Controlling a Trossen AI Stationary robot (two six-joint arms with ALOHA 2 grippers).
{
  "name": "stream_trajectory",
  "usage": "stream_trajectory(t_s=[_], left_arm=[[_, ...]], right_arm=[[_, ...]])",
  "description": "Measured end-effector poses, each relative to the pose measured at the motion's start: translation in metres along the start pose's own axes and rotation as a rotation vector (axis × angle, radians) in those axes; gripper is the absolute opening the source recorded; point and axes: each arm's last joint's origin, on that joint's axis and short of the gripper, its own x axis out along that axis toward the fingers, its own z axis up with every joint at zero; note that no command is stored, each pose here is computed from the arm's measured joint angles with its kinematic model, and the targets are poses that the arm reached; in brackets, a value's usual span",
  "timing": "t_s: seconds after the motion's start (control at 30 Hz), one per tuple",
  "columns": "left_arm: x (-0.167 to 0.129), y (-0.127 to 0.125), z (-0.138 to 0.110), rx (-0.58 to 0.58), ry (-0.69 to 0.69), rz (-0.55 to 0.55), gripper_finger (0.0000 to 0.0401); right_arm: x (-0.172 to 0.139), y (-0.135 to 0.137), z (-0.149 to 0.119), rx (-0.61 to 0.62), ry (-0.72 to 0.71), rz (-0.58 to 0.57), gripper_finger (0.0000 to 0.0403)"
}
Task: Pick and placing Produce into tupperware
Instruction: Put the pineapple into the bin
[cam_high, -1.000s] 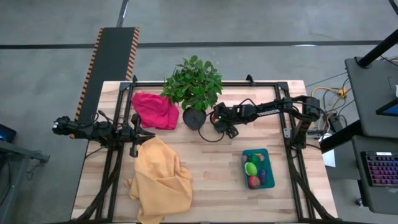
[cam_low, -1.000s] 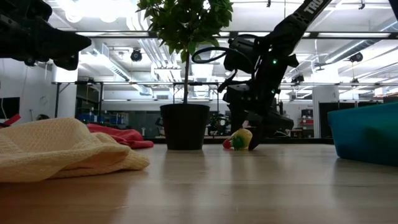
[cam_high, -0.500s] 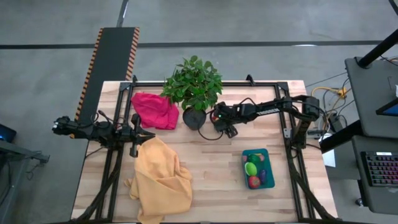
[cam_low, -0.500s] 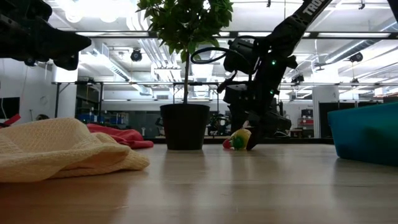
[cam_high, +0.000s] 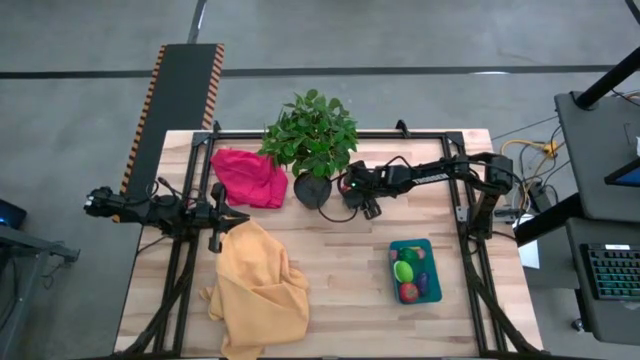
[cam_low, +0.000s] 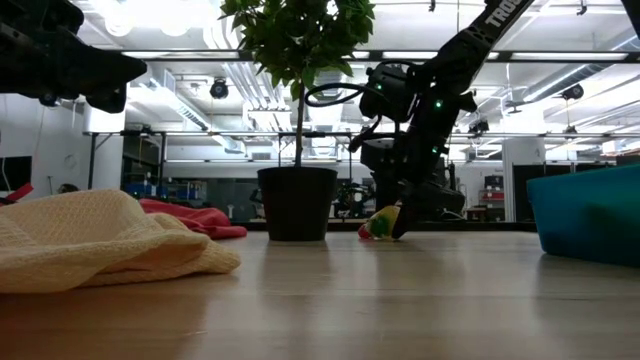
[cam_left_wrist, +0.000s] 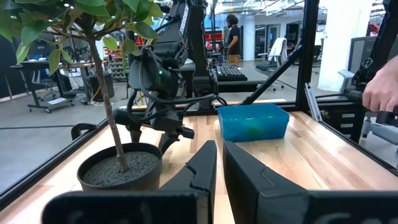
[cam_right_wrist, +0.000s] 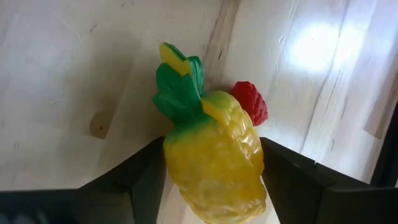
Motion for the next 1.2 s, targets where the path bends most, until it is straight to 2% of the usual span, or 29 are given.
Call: stream_trajectory(t_s=[0.2,0.43,0.87,1.03,1.2], left_arm=[[0.0,0.0,0.0,0.0,0.0,0.0,0.0015],[0.0,0.0,0.0,0.0,0.0,0.0,0.0015],[0.0,0.0,0.0,0.0,0.0,-0.001,0.0015],[0.0,0.0,0.0,0.001,0.001,0.0,0.0015],[0.0,0.0,0.0,0.001,0.0,0.0,0.0015]], right_arm=[[-0.001,0.0,0.0,0.001,0.003,0.003,0.0237],[-0.008,-0.001,-0.001,0.039,-0.008,0.005,0.0223],[-0.023,0.0,-0.004,0.083,0.008,0.029,0.0222],[-0.034,0.001,-0.008,0.094,0.034,0.046,0.0222],[-0.06,0.004,-0.01,0.153,0.032,0.048,0.0222]])
